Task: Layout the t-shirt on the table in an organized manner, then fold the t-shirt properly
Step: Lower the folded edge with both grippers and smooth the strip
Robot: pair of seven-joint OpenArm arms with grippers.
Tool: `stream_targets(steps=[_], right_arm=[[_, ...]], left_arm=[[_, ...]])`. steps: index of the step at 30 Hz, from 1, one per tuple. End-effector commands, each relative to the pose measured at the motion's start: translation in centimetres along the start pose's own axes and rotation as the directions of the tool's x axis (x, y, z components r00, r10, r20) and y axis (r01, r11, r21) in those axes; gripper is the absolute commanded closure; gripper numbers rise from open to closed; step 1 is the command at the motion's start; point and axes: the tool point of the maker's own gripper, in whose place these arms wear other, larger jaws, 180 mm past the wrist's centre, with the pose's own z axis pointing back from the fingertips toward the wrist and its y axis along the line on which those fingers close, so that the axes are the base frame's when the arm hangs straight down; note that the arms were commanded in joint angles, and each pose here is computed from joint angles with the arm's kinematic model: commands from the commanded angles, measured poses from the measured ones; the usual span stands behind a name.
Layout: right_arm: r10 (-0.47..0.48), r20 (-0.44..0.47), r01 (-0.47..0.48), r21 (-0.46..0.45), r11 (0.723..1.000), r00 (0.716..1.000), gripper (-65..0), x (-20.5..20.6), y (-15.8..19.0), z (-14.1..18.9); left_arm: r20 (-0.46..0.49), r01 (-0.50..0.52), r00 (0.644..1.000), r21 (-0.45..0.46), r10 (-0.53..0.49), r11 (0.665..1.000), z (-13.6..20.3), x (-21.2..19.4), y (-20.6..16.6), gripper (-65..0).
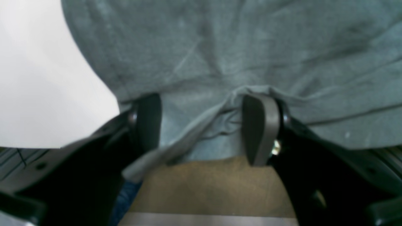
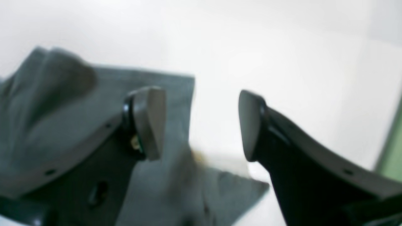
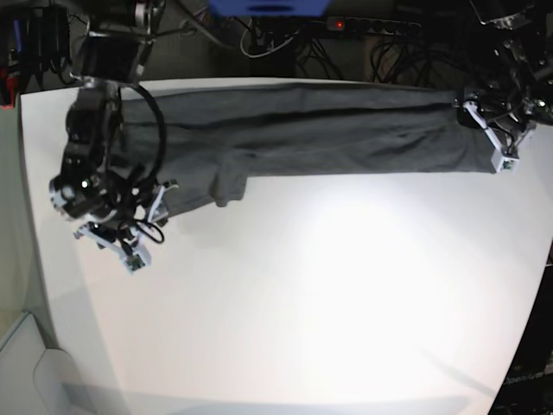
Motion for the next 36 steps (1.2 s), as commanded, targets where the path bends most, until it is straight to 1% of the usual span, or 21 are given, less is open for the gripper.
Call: stream_targets(steps=[1,6,10,14,16,17,18,19,23,24,28,31,34,36], right_arm=[[-0.008,0.013,0.008,0.002,1.0,1.0,-37.6,0.9,-0.6,-0.4],[-0.047,-0.062,0.052,0.08,0.995,0.997,-37.6,0.3,-0.2,-3.3],[-0.072,-0.041,0.076,0.124,0.989,0.997,-37.6,0.0,1.0,-4.6],[-0.104,-0.059,0.113,0.177,0.978,0.993,-37.3,-1.5,2.4,-6.2],[-0.111,-0.047,0.118,0.182,0.976,0.993,-36.8,-1.5,2.7,-6.4],[-0.108,-0.056,0.116,0.187,0.975,0.993,-35.2,-2.0,3.0,-6.4],[-0.107,-0.062,0.117,0.189,0.975,0.992,-31.7,-2.4,3.2,-6.5],[-0.107,-0.064,0.117,0.19,0.975,0.992,-26.8,-2.4,3.2,-6.5],[-0.115,-0.066,0.126,0.205,0.971,0.991,-2.5,-2.4,4.0,-6.6],[-0.116,-0.068,0.128,0.204,0.971,0.991,0.0,-2.5,4.0,-6.6],[-0.115,-0.088,0.131,0.204,0.97,0.989,0.0,-4.0,4.5,-6.4],[-0.095,-0.04,0.1,0.169,0.98,0.995,0.0,-3.3,4.1,-5.0],[-0.06,0.057,0.054,0.107,0.993,0.997,0.0,-0.9,3.1,-2.6],[-0.04,0.077,0.034,0.073,0.997,0.996,0.0,0.0,2.7,-1.3]], left_arm=[[0.021,0.008,1.0,0.015,-0.008,1.0,0.6,0.7,0.5,-40.4],[0.018,0.0,1.0,0.016,0.0,1.0,0.5,0.6,0.7,-40.4],[0.015,0.0,1.0,0.017,0.0,1.0,0.5,0.5,0.7,-40.4],[0.012,0.0,1.0,0.019,0.0,1.0,0.5,0.4,0.8,-40.4],[0.011,0.0,1.0,0.02,-0.001,1.0,0.5,0.4,0.8,-40.4],[0.011,0.0,1.0,0.02,-0.001,1.0,0.5,0.4,0.8,-40.4],[0.011,0.0,1.0,0.02,-0.001,1.0,0.5,0.4,0.8,-40.4],[0.011,0.0,1.0,0.02,-0.001,1.0,0.5,0.4,0.8,-40.4],[0.011,0.001,1.0,0.022,-0.001,1.0,0.5,0.4,0.8,-40.3],[0.012,0.001,1.0,0.022,-0.001,1.0,0.5,0.5,0.8,-40.3],[0.014,0.0,1.0,0.021,0.0,1.0,0.4,0.5,0.8,-40.3],[0.017,0.0,1.0,0.021,0.0,1.0,0.5,0.7,0.8,-40.3],[0.017,0.001,1.0,0.021,-0.001,1.0,0.4,0.7,0.8,-40.3],[0.016,0.002,1.0,0.02,-0.003,1.0,0.4,0.7,0.8,-40.3]])
